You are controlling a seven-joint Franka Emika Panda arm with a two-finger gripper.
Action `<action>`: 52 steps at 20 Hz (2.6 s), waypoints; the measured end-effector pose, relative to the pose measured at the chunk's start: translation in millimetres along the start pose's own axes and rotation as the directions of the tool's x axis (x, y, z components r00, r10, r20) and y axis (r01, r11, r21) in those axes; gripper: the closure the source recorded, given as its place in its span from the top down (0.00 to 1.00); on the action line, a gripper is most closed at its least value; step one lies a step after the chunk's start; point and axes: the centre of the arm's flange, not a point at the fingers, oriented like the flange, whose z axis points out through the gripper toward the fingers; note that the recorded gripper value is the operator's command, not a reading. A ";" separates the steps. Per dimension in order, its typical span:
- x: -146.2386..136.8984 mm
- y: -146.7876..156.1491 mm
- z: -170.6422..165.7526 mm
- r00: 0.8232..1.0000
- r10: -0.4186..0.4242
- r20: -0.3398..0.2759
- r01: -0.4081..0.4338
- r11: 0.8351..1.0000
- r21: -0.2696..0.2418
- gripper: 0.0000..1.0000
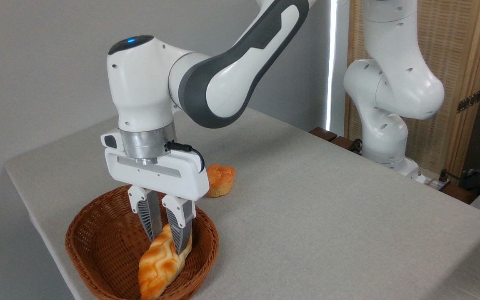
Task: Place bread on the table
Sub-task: 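Close the gripper on the braided loaf inside the basket, then lift the braided loaf up out of the basket, then lower the loaf onto the table beside the orange bun and release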
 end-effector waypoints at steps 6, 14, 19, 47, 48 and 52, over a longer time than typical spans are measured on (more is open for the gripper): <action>-17.9 0.1 -66.4 0.997 0.075 -0.014 -0.075 0.996 -0.050 0.48; -97.6 8.1 -120.4 0.898 0.429 0.092 -0.414 0.898 -0.148 0.53; -163.0 23.5 -97.8 0.833 0.548 0.076 -0.528 0.829 -0.185 0.79; -99.1 24.2 -198.1 0.914 0.403 0.044 -0.393 0.908 -0.147 1.00; -87.2 25.1 -205.4 0.924 0.380 0.040 -0.371 0.918 -0.139 1.00; -50.3 19.0 -200.8 0.947 0.319 0.042 -0.311 0.941 -0.135 1.00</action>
